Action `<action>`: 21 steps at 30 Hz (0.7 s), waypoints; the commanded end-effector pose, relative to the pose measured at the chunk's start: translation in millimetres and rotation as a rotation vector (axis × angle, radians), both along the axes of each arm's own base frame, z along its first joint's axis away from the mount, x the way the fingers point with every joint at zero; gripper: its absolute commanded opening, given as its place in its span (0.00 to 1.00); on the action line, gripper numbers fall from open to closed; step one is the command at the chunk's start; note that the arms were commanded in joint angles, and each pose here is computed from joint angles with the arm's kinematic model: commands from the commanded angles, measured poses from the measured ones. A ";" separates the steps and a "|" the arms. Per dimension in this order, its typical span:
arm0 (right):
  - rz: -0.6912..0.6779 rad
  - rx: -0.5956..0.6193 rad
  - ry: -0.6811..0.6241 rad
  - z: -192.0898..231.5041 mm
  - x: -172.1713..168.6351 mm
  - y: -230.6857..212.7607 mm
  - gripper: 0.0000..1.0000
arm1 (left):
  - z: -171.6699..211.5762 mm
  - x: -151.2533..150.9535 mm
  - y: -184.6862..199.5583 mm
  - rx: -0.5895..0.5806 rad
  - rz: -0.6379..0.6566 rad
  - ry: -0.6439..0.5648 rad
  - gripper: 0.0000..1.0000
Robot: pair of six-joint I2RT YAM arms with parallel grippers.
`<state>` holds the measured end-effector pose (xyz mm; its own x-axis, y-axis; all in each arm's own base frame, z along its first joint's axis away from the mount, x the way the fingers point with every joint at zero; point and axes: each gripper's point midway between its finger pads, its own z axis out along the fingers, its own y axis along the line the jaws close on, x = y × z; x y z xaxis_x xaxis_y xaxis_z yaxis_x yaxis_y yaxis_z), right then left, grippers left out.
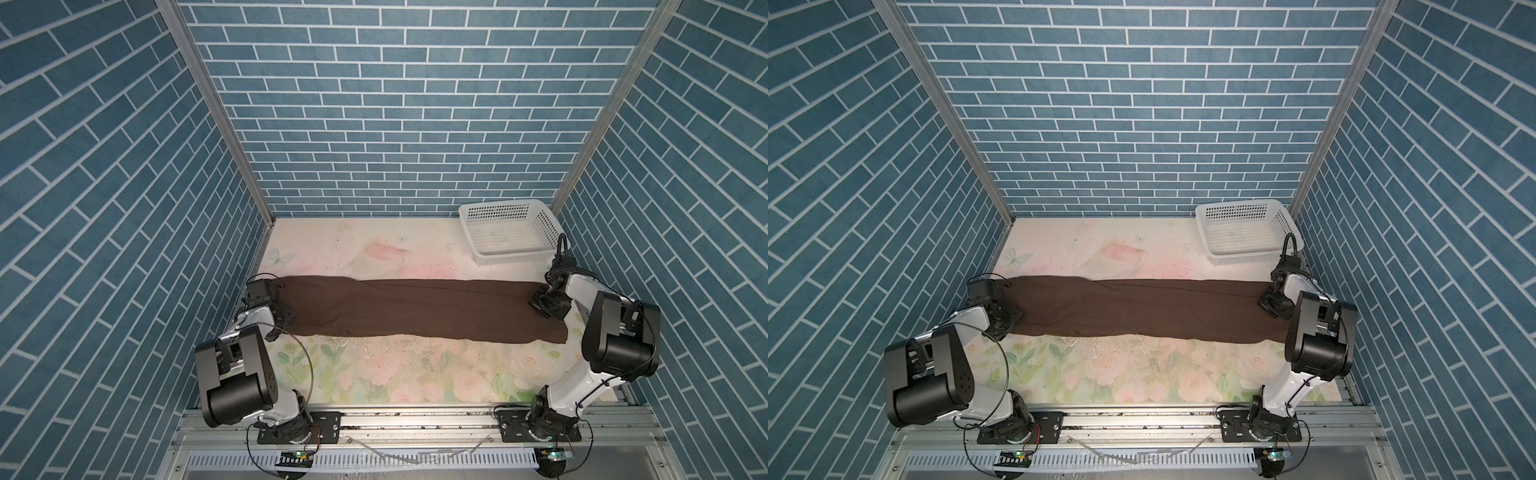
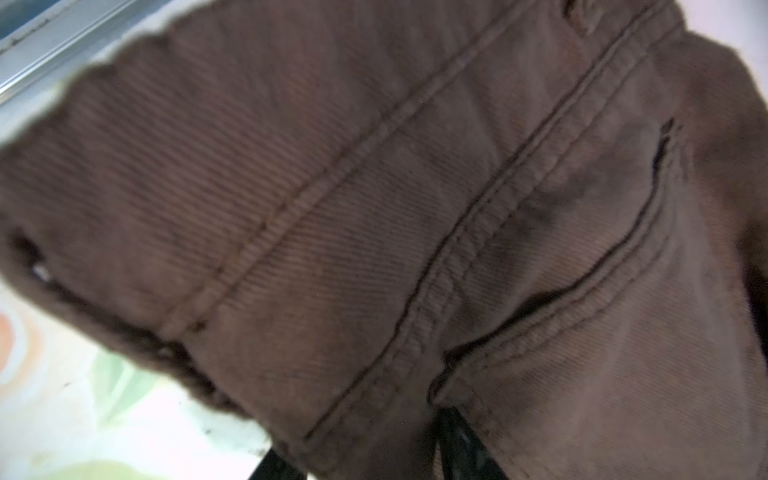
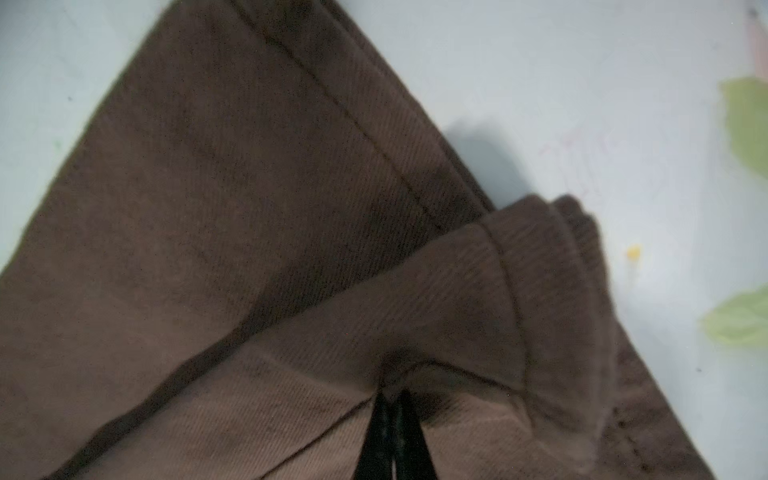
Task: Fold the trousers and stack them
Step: 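Grasp the waist end with the left gripper and hem end with the right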
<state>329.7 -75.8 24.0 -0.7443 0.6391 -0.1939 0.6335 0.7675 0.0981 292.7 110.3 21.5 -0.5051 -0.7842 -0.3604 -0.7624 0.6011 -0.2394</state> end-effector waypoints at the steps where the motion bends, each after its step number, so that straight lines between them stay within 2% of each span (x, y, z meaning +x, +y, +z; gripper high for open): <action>1: -0.044 -0.025 -0.028 15.0 11.8 -12.4 0.00 | -14.4 1.2 -9.8 -0.065 -0.021 0.014 0.49; 7: -0.120 -0.027 -0.069 43.6 25.6 -36.3 0.00 | -17.8 5.0 -11.8 -0.085 -0.026 0.012 0.47; 13: -0.182 0.042 -0.133 51.5 68.9 -57.4 0.00 | -17.0 4.9 -11.8 -0.083 -0.026 0.006 0.46; 14: -0.187 0.043 -0.139 50.1 76.1 -61.1 0.06 | -17.5 4.6 -11.7 -0.084 -0.025 0.008 0.46; 16: -0.215 0.053 -0.146 44.7 88.4 -70.9 0.26 | -17.2 4.7 -11.9 -0.083 -0.027 0.007 0.46; 17: -0.225 0.067 -0.151 41.7 92.5 -73.2 0.32 | -17.0 4.2 -12.0 -0.083 -0.026 0.008 0.46; 19: -0.248 0.110 -0.170 37.2 97.8 -74.8 0.38 | -16.6 2.7 -11.6 -0.078 -0.028 0.016 0.46; 21: -0.254 0.123 -0.182 37.2 96.4 -75.8 0.40 | -15.4 0.7 -10.8 -0.071 -0.026 0.018 0.46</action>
<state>418.8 -149.0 52.0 -0.5621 0.7955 -0.2262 0.7537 0.6054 0.2558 315.2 106.0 24.0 -0.5025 -0.7835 -0.3655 -0.7222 0.6128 -0.3207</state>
